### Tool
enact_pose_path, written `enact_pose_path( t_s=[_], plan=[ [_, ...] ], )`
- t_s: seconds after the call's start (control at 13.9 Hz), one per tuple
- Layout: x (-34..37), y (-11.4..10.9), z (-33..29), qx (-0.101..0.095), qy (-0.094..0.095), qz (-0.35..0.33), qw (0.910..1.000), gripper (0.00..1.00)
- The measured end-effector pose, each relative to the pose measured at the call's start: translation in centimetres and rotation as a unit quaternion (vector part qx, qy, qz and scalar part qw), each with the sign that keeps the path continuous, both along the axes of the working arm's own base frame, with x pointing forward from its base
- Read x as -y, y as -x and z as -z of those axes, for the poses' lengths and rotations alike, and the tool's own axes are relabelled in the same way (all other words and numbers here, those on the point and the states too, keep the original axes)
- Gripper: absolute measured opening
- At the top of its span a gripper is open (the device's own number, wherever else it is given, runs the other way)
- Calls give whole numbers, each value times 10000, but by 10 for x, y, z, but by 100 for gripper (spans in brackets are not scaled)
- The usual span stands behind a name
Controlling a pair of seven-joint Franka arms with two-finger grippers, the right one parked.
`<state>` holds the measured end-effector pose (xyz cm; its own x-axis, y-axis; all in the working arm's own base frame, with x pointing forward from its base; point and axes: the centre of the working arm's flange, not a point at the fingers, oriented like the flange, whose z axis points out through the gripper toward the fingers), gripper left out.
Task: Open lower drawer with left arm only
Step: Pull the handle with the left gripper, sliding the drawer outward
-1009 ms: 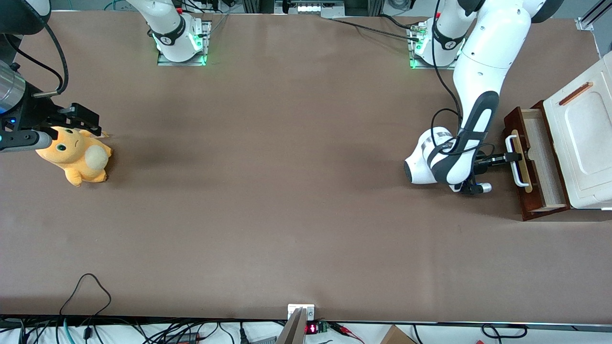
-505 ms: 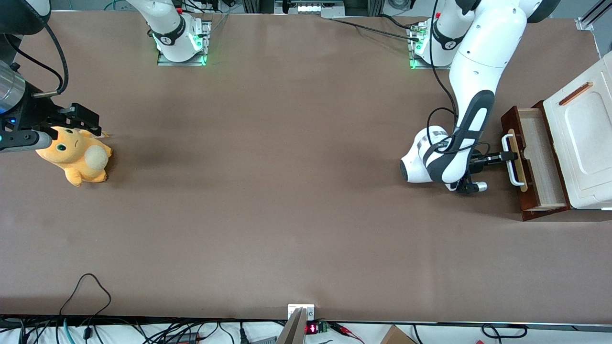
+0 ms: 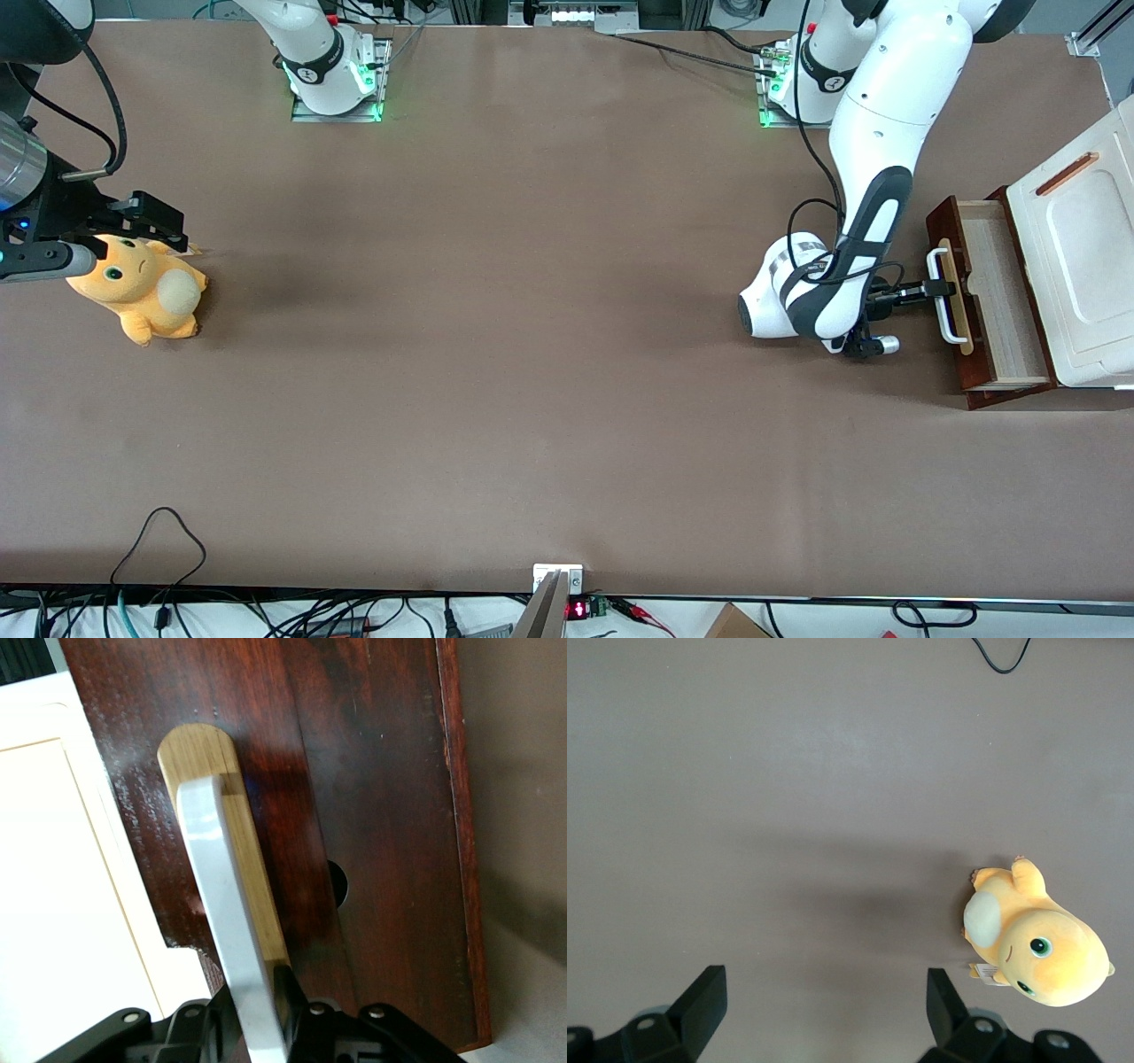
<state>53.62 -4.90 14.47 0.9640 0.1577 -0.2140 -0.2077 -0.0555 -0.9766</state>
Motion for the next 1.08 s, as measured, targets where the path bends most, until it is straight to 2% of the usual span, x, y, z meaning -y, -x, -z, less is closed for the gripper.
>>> enact_pose_path(
  t_s=[1.08],
  plan=[
    [11, 2, 1, 33, 2, 7, 10000, 19]
  ],
)
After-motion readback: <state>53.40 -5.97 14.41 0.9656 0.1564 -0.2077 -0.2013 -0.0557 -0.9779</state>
